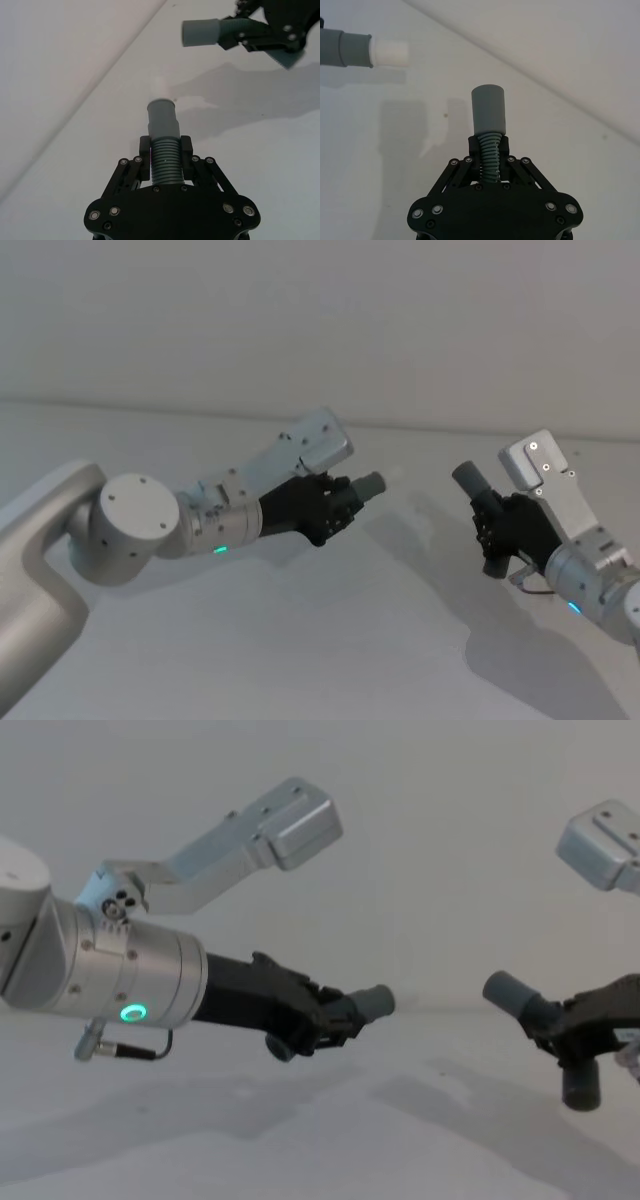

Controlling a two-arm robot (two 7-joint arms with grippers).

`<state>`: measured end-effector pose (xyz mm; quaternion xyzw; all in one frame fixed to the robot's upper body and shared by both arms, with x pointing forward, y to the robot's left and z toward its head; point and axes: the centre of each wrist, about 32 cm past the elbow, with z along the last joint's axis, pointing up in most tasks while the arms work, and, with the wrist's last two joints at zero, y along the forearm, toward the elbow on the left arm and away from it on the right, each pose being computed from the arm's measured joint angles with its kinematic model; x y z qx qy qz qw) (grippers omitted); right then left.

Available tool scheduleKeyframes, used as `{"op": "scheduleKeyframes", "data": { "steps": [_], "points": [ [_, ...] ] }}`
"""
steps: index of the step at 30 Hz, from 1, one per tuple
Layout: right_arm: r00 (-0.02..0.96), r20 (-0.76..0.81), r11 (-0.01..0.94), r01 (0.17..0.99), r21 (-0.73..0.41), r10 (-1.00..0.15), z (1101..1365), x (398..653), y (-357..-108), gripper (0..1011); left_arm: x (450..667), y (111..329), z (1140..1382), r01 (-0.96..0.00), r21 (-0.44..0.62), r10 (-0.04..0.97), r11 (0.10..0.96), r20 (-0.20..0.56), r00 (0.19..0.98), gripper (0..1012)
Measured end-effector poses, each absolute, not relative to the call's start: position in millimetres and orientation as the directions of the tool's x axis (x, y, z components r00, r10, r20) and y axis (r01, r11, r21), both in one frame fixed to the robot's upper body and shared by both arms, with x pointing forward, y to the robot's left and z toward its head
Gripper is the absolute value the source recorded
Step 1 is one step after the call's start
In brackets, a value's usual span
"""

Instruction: Use both hands to pick up one end of the pipe from the table, align the ends, and insert them.

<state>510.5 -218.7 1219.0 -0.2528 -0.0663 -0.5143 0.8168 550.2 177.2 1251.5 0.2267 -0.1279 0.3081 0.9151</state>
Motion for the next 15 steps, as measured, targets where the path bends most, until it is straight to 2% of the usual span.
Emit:
{"op": "scheduleKeyframes", "data": {
  "steps": [8, 15],
  "points": [
    [0.457, 0.501, 0.377, 0.890, -0.258, -0.735, 1218, 506, -233, 172, 561, 179, 1271, -0.562, 0.347, 0.359, 0.750, 0.500, 0.788, 328],
    [0.450, 0.614, 0.433, 0.882, -0.188, -0.649, 1216, 505, -246, 172, 567, 180, 1289, -0.525, 0.373, 0.229, 0.765, 0.605, 0.763, 329]
  ]
}}
